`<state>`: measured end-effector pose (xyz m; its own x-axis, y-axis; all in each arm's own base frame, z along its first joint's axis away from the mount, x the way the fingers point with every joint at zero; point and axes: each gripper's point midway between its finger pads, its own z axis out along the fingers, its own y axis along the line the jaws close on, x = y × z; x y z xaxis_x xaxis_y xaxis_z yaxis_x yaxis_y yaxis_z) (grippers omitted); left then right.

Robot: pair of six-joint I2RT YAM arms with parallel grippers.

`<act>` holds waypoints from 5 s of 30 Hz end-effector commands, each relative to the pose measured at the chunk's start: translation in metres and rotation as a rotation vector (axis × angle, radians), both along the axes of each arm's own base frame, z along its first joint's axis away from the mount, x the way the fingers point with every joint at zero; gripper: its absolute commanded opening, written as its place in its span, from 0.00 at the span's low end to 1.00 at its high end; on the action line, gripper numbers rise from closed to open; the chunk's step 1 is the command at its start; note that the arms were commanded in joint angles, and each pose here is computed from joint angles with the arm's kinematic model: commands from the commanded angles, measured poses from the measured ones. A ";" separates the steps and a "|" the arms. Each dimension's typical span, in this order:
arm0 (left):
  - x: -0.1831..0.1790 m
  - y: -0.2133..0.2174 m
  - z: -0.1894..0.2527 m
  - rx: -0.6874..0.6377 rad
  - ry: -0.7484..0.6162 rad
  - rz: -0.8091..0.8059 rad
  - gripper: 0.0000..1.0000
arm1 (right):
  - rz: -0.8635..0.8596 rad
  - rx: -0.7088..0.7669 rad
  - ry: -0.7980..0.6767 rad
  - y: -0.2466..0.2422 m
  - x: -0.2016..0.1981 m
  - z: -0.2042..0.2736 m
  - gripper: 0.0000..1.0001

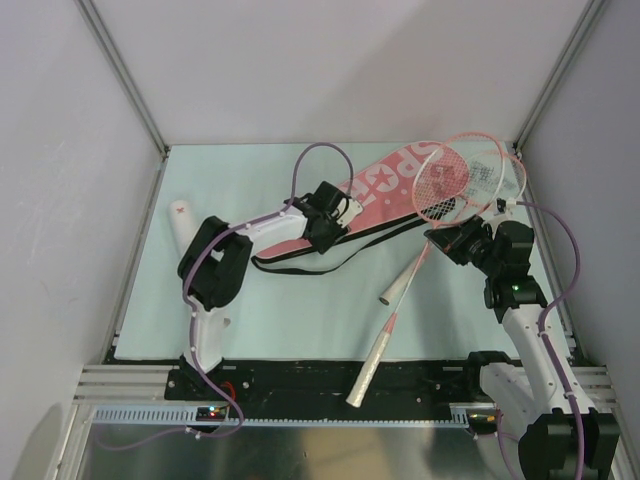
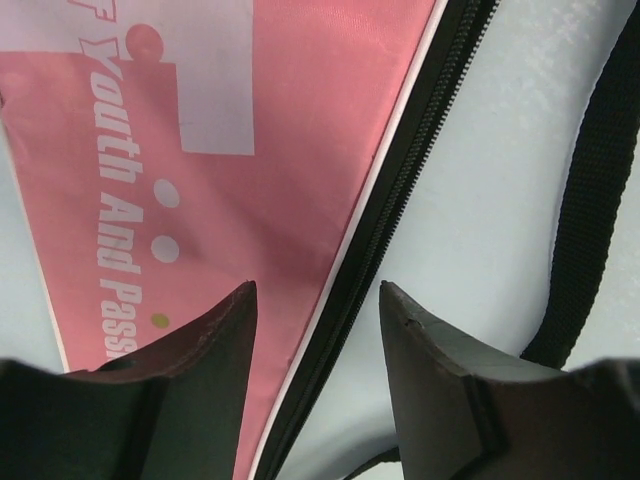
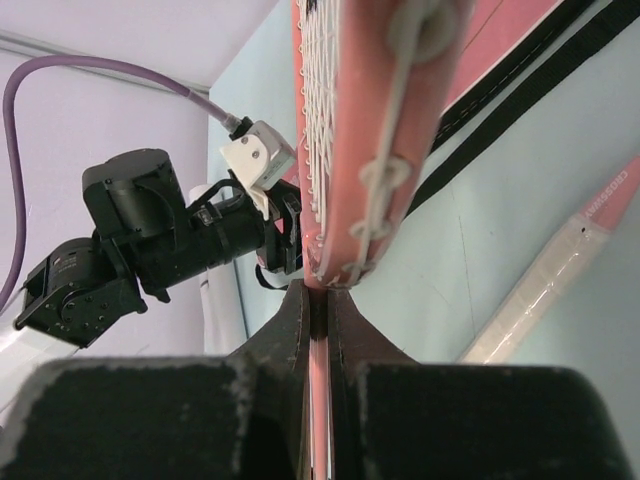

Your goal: Pack up the badminton gear

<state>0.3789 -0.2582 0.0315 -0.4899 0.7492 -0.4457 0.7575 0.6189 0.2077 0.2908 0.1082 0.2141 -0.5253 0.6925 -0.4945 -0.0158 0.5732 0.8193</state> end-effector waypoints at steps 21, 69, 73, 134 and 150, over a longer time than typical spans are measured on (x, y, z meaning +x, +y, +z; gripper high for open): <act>-0.016 -0.009 0.066 -0.390 0.109 0.292 0.00 | 0.119 0.032 0.080 0.037 -0.010 -0.028 0.00; -0.064 -0.013 0.109 -0.845 0.177 0.605 0.00 | 0.072 0.163 0.326 0.093 -0.059 -0.097 0.00; -0.066 -0.014 0.112 -0.859 0.178 0.591 0.00 | 0.108 0.185 0.323 0.102 -0.061 -0.094 0.00; -0.115 -0.016 0.098 -0.746 0.243 0.166 0.37 | 0.457 0.256 0.223 0.164 0.023 -0.090 0.00; -0.106 -0.012 0.076 -0.557 0.043 0.251 0.65 | 0.487 0.302 0.228 0.183 0.013 -0.096 0.00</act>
